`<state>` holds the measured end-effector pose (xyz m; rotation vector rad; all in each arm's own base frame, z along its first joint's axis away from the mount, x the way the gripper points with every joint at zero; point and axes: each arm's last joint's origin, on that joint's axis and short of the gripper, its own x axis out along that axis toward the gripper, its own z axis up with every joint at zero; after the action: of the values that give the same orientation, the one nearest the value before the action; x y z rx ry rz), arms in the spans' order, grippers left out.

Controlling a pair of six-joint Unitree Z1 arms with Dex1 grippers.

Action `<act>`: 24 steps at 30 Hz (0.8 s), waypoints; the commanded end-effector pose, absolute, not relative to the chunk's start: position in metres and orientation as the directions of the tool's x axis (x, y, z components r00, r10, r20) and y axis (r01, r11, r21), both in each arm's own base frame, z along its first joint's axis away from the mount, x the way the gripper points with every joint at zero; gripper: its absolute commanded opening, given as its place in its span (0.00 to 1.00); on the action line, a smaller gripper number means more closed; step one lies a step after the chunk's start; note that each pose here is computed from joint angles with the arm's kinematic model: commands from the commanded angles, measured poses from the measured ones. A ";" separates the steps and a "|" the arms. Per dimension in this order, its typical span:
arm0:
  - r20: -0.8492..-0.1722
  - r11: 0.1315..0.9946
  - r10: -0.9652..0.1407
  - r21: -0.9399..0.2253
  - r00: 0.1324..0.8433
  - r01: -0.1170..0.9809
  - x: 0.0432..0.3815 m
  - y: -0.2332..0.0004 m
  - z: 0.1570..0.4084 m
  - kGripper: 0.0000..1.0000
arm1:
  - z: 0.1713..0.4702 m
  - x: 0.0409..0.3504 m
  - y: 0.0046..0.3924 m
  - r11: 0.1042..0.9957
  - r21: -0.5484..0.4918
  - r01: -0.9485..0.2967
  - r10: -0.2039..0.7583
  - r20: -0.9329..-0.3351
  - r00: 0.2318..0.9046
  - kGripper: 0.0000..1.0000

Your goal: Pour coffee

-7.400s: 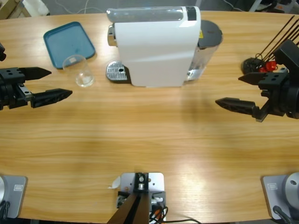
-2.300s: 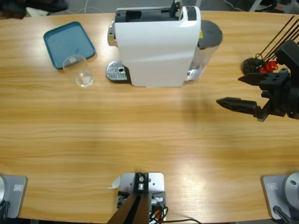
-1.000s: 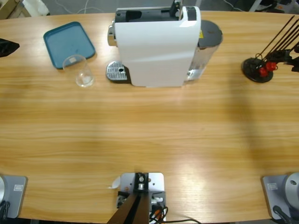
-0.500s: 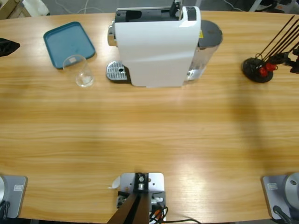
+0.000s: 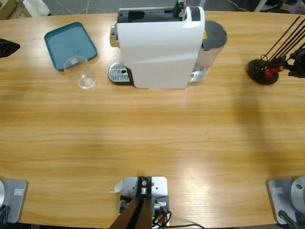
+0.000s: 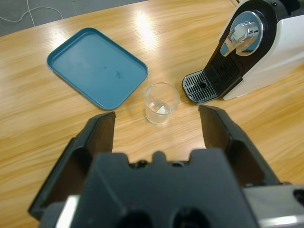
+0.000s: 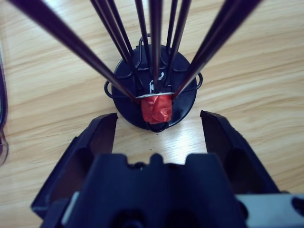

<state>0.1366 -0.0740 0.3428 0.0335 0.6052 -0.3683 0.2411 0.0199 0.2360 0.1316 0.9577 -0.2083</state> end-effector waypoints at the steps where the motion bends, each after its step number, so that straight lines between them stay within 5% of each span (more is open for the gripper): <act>1: -0.603 0.934 -0.316 -0.063 0.733 0.351 0.143 -0.076 0.335 0.75 | 0.226 0.244 0.024 0.974 0.029 0.225 -0.098 -0.840 0.533 0.71; 3: -0.603 0.934 -0.316 -0.062 0.732 0.352 0.143 -0.076 0.335 0.75 | 0.226 0.244 0.023 0.974 0.029 0.226 -0.099 -0.840 0.534 0.64; 20: -0.599 0.936 -0.311 -0.057 0.738 0.349 0.142 -0.075 0.336 0.75 | 0.221 0.248 0.025 0.976 0.046 0.212 -0.072 -0.853 0.517 0.63; 24: -0.599 0.935 -0.311 -0.056 0.738 0.349 0.142 -0.075 0.336 0.75 | 0.221 0.249 0.025 0.976 0.045 0.212 -0.073 -0.853 0.518 0.40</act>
<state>0.1371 -0.0731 0.3428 0.0358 0.6043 -0.3629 0.2436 0.0219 0.2312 0.1455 0.9833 -0.1795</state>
